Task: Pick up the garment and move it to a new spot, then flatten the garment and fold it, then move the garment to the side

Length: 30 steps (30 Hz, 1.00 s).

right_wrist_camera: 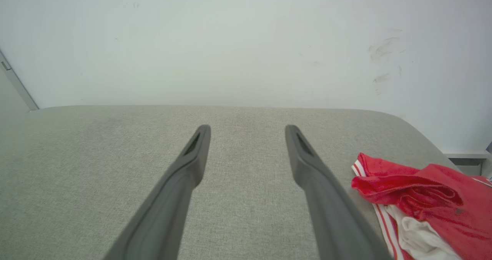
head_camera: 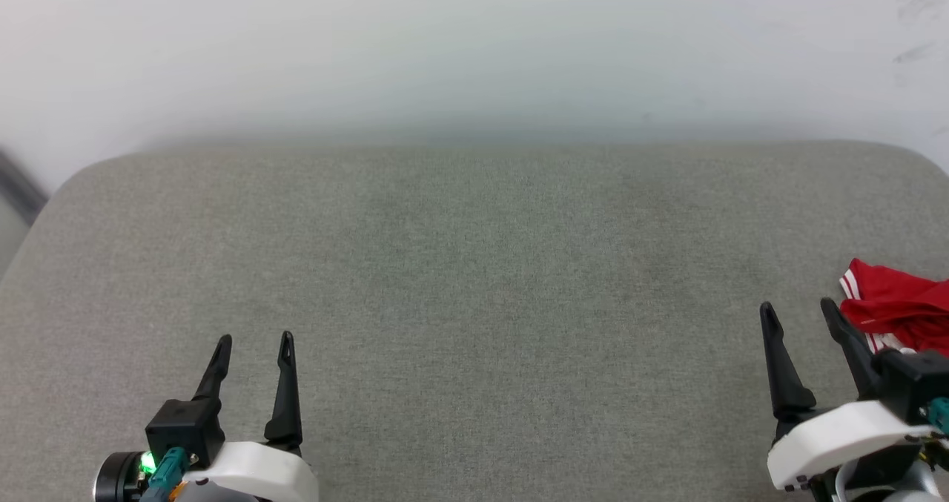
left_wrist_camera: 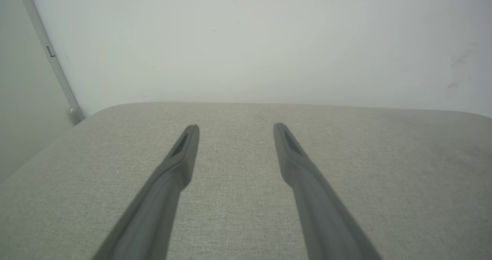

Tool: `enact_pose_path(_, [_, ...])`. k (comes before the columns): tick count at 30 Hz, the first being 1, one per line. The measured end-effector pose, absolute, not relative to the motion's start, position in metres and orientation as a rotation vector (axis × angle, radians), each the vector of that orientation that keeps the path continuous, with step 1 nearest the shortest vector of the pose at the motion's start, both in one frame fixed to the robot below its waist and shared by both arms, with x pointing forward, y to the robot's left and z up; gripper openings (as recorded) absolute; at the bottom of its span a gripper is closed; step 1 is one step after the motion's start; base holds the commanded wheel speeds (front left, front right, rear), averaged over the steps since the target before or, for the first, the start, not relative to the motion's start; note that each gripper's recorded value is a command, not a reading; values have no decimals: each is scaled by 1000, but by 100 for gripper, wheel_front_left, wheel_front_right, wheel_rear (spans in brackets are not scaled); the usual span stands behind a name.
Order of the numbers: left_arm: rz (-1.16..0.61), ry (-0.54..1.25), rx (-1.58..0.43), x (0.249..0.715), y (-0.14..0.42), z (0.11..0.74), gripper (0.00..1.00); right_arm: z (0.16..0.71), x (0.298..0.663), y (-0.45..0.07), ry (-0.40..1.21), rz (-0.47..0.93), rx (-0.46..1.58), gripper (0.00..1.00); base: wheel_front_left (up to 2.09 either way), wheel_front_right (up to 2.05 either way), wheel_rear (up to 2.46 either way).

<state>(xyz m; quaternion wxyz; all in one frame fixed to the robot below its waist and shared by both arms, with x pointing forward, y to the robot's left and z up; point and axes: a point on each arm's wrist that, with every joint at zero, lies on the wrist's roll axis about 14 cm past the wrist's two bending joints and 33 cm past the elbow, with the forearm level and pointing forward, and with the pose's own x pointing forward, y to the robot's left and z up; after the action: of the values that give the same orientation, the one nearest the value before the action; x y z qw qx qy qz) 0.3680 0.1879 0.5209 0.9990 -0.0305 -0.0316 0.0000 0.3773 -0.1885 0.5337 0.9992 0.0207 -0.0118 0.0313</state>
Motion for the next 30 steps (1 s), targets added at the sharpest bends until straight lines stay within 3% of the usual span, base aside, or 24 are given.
enact_pose_path(8, [-31,-53,-69,361,177,517,100,542,352,-195,-26,35,41,100,0,0,0])
enact_pose_path(22, [-39,-45,-68,361,176,514,100,547,349,-192,-35,41,34,100,0,0,0])
enact_pose_path(23, [-40,-42,-70,361,176,513,0,547,349,-191,-33,41,34,0,0,0,0])
enact_pose_path(30, [-30,43,-134,353,171,490,0,526,346,-192,30,39,92,0,0,0,0])
